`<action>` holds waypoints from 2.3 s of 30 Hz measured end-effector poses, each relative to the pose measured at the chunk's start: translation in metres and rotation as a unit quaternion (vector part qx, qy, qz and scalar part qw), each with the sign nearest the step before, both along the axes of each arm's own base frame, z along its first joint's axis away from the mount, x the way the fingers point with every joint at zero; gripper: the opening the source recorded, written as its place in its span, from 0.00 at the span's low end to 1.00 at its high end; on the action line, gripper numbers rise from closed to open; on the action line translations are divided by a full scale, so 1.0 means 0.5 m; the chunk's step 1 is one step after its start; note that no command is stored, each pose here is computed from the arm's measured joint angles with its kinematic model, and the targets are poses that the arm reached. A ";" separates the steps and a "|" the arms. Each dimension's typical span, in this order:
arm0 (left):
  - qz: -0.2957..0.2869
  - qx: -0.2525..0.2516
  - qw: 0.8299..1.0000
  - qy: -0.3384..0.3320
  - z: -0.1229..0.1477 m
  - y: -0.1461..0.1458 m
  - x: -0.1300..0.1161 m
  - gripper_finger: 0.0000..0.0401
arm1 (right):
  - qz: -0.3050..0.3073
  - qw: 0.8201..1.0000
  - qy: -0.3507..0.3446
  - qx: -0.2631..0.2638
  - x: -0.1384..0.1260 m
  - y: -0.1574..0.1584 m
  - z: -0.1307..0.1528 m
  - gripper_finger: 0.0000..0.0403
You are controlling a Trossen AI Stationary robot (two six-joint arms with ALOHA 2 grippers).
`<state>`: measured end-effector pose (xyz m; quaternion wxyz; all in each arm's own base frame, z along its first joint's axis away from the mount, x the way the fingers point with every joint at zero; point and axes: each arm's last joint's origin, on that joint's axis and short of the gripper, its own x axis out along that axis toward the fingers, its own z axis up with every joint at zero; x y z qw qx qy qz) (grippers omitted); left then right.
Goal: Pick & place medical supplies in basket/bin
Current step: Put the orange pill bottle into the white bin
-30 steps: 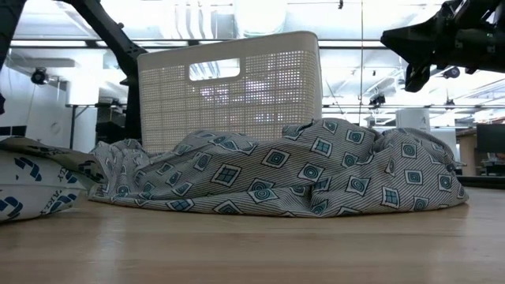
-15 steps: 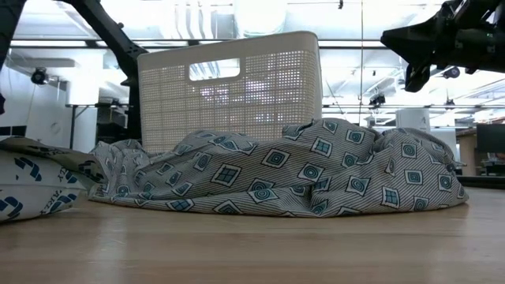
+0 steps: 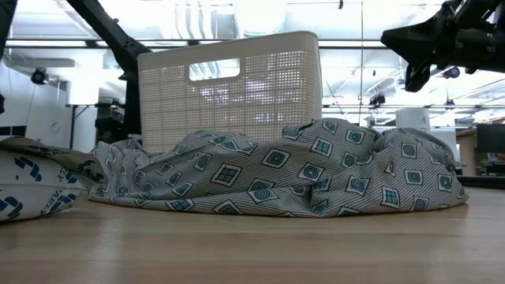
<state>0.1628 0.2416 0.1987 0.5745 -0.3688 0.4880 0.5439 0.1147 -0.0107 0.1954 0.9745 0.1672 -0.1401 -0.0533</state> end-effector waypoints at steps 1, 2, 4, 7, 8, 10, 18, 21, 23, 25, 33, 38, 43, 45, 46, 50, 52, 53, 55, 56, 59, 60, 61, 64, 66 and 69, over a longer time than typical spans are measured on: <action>0.000 0.005 1.000 -0.003 0.006 -0.002 -0.001 0.45 | 0.000 1.000 0.000 0.000 0.000 0.000 0.000 0.08; 0.000 0.010 1.000 -0.008 0.015 -0.005 -0.003 0.45 | 0.000 1.000 0.000 0.000 0.000 0.000 0.000 0.08; 0.002 0.025 1.000 -0.019 0.035 -0.012 -0.008 0.45 | 0.000 1.000 0.000 0.000 0.000 0.000 0.000 0.08; 0.005 0.055 0.998 -0.041 0.073 -0.026 -0.018 0.45 | 0.000 1.000 0.000 0.000 0.000 0.000 0.000 0.08; 0.005 0.068 0.996 -0.050 0.088 -0.033 -0.022 0.45 | 0.000 1.000 0.000 0.000 0.000 0.000 0.000 0.08; 0.004 0.099 0.992 -0.073 0.121 -0.047 -0.032 0.45 | 0.000 1.000 0.000 0.001 0.000 0.000 0.000 0.08; -0.037 0.275 0.927 -0.253 0.274 -0.107 -0.065 0.44 | 0.000 1.000 0.000 0.001 0.000 0.000 0.000 0.08; -0.076 0.328 0.881 -0.332 0.322 -0.124 -0.065 0.44 | 0.000 1.000 0.000 -0.001 0.000 0.000 0.000 0.08; -0.097 0.352 0.854 -0.370 0.344 -0.133 -0.062 0.44 | 0.000 1.000 0.000 -0.001 0.000 0.000 0.000 0.08; -0.109 0.364 0.836 -0.396 0.357 -0.141 -0.053 0.44 | 0.000 1.000 0.001 -0.001 0.000 0.000 0.000 0.08; -0.216 0.370 0.791 -0.437 0.362 -0.162 0.029 0.44 | 0.000 1.000 0.000 0.001 0.000 0.000 0.000 0.08; -0.247 0.345 0.790 -0.443 0.336 -0.162 0.085 0.44 | 0.000 1.000 0.000 0.001 0.000 0.000 0.000 0.08; -0.311 0.314 0.800 -0.406 0.323 -0.167 0.147 0.44 | 0.001 1.000 0.000 0.001 0.000 0.000 0.000 0.08; -0.341 0.307 0.798 -0.392 0.333 -0.168 0.174 0.44 | 0.000 1.000 0.000 0.001 0.000 0.000 0.000 0.08; -0.351 0.302 0.799 -0.384 0.339 -0.167 0.188 0.44 | 0.000 1.000 0.000 0.001 0.000 0.000 0.000 0.08; -0.380 0.262 0.824 -0.330 0.349 -0.143 0.240 0.44 | 0.000 1.000 0.006 0.002 0.001 0.000 -0.002 0.08; -0.388 0.239 0.843 -0.285 0.343 -0.126 0.263 0.44 | 0.000 1.000 0.010 0.002 0.001 0.000 -0.004 0.08; -0.393 0.228 0.851 -0.263 0.340 -0.118 0.275 0.44 | 0.000 1.000 0.012 0.002 0.001 0.000 -0.004 0.08; -0.402 0.206 0.862 -0.228 0.333 -0.103 0.297 0.44 | 0.000 1.000 0.011 0.002 0.001 0.000 -0.004 0.08; -0.407 0.194 0.866 -0.216 0.328 -0.096 0.308 0.44 | 0.000 1.000 0.011 0.002 0.001 0.000 -0.004 0.08; -0.418 0.165 0.873 -0.190 0.315 -0.077 0.339 0.44 | 0.000 1.000 0.011 0.001 0.001 0.000 -0.004 0.08; -0.421 0.155 0.875 -0.183 0.309 -0.071 0.348 0.44 | 0.000 1.000 0.012 0.000 0.001 0.000 -0.004 0.08; -0.426 0.144 0.876 -0.172 0.300 -0.065 0.358 0.44 | 0.000 1.000 0.012 0.000 0.001 0.000 -0.004 0.08; -0.436 0.117 0.880 -0.147 0.274 -0.050 0.382 0.44 | 0.000 1.000 0.011 0.000 0.001 0.000 -0.004 0.08; -0.443 0.097 0.882 -0.128 0.255 -0.043 0.393 0.44 | 0.000 1.000 0.011 0.000 0.001 0.000 -0.004 0.08; -0.443 0.075 0.888 -0.100 0.222 -0.031 0.405 0.44 | 0.000 1.000 0.011 0.000 0.001 0.000 -0.004 0.08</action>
